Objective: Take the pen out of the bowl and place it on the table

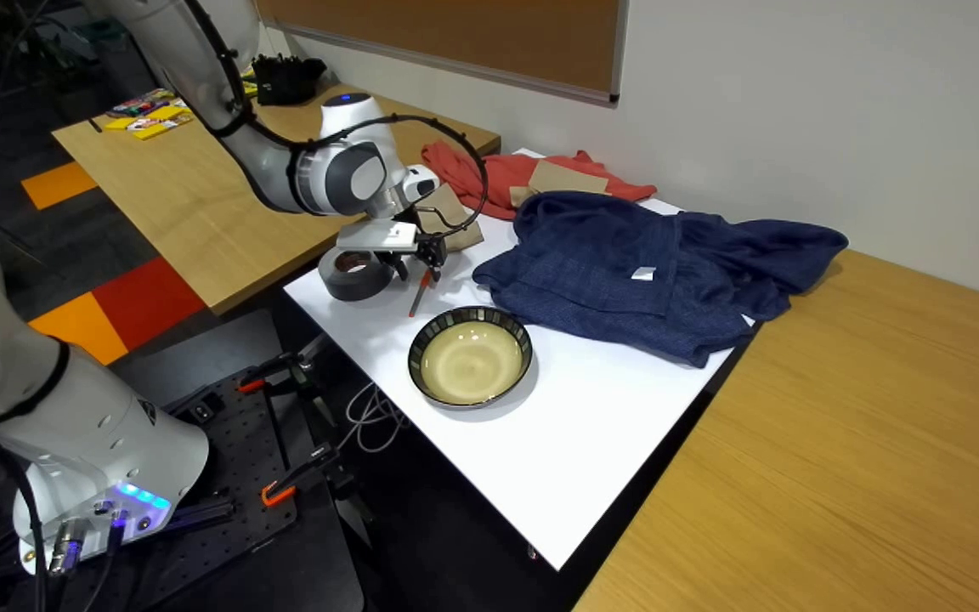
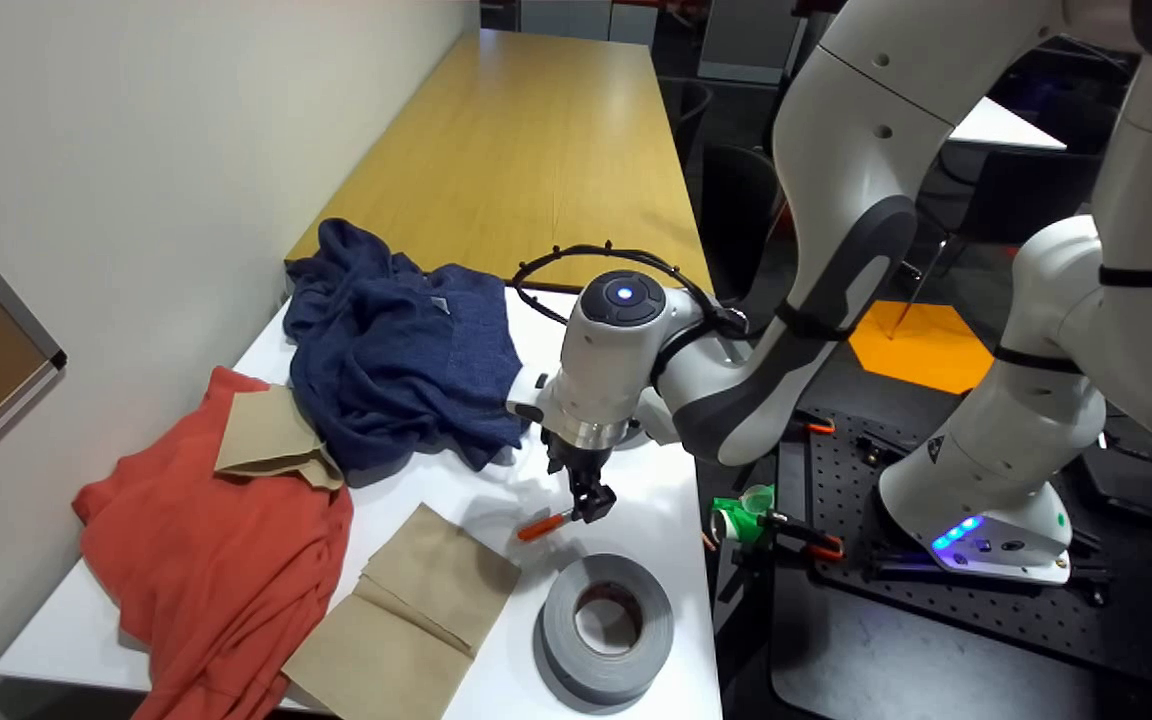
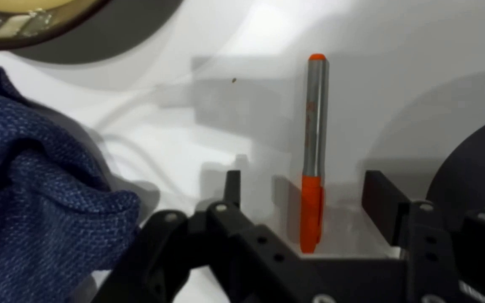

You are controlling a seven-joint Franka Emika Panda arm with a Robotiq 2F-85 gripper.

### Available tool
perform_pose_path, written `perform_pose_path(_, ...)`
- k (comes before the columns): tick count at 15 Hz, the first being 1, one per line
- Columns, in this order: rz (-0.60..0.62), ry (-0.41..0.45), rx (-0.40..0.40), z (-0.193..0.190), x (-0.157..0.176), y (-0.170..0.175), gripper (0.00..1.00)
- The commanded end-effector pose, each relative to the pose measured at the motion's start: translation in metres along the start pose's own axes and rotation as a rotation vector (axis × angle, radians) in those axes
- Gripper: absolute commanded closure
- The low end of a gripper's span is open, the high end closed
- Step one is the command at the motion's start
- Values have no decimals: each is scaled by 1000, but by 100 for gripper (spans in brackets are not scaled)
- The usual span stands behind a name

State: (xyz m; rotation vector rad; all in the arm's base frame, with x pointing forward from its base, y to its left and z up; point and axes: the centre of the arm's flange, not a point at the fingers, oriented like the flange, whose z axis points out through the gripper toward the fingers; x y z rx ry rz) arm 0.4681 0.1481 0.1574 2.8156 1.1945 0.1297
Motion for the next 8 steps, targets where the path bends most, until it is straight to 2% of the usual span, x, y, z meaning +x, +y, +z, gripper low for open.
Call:
perform_pose_path(1, 10, 34, -19, -14, -2, 0, 0)
perform_pose_path(4, 13, 45, -21, -22, -5, 1, 0)
perform_pose_path(5, 2, 16, -10, -8, 2, 3, 0)
perform_pose_path(8, 3, 22, -14, -12, 3, 3, 0)
